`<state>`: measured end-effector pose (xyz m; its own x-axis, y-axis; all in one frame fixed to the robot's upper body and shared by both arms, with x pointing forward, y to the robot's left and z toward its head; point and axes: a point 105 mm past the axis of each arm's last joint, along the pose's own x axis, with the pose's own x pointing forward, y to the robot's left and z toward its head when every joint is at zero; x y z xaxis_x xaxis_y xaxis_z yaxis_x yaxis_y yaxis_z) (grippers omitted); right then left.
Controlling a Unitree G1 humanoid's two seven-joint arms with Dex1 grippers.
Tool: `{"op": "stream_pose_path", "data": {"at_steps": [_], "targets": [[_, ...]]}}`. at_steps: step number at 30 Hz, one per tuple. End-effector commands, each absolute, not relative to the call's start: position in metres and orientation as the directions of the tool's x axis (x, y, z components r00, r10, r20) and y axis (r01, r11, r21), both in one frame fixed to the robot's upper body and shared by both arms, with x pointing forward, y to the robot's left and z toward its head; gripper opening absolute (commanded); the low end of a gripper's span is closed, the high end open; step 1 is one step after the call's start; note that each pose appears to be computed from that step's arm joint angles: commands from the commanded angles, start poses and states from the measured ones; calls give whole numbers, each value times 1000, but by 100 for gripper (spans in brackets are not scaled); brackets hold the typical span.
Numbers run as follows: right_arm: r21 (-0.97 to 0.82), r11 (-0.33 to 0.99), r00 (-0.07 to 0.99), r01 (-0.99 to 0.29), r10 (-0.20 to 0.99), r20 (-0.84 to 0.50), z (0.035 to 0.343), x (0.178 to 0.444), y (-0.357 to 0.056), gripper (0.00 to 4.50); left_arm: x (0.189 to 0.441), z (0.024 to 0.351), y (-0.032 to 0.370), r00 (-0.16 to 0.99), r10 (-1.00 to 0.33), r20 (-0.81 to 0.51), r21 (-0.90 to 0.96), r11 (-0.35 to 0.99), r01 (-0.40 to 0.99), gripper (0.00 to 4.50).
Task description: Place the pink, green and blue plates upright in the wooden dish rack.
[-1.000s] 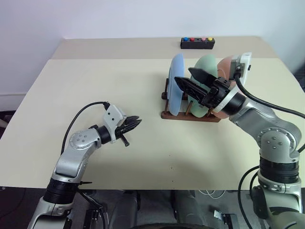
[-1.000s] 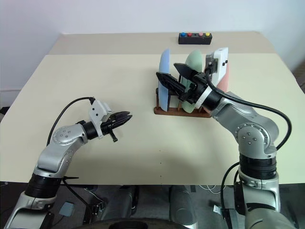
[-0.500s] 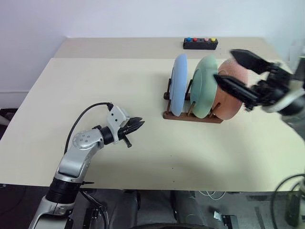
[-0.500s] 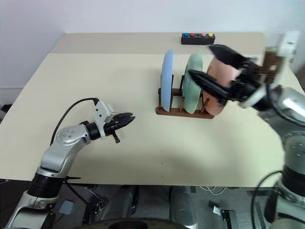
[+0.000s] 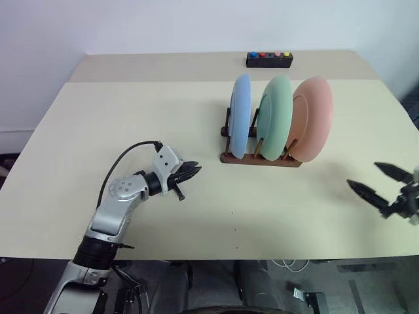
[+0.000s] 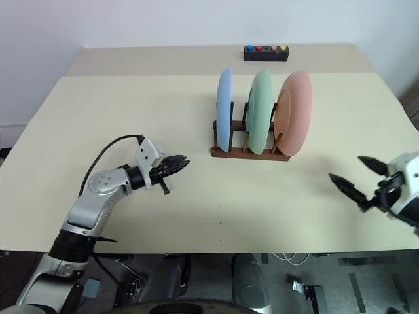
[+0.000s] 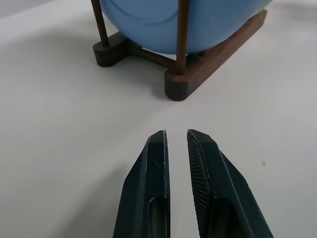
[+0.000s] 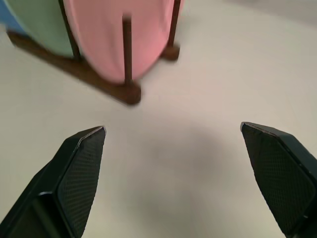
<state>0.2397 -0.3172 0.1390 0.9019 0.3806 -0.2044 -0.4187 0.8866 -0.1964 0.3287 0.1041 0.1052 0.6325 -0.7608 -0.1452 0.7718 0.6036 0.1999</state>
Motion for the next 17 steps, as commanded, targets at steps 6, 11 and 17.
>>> {"op": "stream_pose_path", "data": {"at_steps": [6, 11, 17], "targets": [[-228, 882, 910, -413, 390, -140, 131, 258, -315, 445, 329, 100, 141, 743, -658, -119, 223, 712, 666, 60], [-190, 886, 905, -423, 405, -128, 122, 269, -309, 445, 325, 98, 145, 765, -633, -116, 208, 738, 642, 60], [-145, 875, 887, -462, 451, -99, 118, 276, -293, 445, 316, 97, 149, 779, -615, -122, 201, 754, 626, 60]]}}
